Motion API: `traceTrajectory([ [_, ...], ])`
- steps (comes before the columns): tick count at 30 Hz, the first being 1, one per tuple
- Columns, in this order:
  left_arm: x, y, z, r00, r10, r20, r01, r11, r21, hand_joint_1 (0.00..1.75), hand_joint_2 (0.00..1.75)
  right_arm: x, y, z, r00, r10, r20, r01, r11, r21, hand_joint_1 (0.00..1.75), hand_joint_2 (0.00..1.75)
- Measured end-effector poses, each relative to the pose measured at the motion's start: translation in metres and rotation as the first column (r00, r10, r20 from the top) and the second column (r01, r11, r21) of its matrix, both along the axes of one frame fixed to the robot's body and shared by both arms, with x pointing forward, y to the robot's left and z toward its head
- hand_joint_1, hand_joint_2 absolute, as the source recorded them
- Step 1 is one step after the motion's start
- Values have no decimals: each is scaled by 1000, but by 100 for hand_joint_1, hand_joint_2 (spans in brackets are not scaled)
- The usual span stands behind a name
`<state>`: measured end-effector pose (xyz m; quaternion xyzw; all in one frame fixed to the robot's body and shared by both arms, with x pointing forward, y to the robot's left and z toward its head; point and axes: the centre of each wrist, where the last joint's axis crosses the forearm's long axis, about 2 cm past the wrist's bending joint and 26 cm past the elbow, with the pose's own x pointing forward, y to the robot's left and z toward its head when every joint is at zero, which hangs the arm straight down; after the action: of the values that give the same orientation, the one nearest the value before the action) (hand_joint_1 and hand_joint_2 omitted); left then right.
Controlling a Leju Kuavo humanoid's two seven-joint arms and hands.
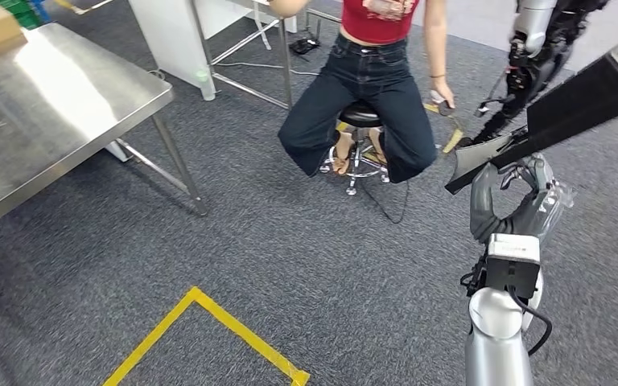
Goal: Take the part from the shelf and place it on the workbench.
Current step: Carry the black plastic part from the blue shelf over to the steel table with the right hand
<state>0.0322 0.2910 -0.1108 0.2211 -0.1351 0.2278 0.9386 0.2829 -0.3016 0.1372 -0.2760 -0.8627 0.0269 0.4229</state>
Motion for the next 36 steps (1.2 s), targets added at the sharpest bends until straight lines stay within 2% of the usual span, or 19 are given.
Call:
traceTrajectory([
  [4,-11,10,-1,1000,-18,-13,18,1000,-4,0,175,-7,1,-7,999,-33,3,33,999,25,175,175],
  [15,-11,42,0,999,-49,4,49,999,-3,0,175,-19,-13,-8,997,-69,24,68,997,44,175,175],
  [22,-13,45,0,999,-49,5,49,999,-14,0,175,-28,-20,-11,997,-78,25,77,996,47,175,175],
  [26,-19,47,-1,999,-39,-5,39,999,-11,0,175,-30,-18,-11,997,-75,30,73,996,55,175,175],
  [36,-23,41,-1,1000,-24,8,24,1000,-2,0,175,-32,-12,-12,997,-66,37,63,996,66,175,175],
])
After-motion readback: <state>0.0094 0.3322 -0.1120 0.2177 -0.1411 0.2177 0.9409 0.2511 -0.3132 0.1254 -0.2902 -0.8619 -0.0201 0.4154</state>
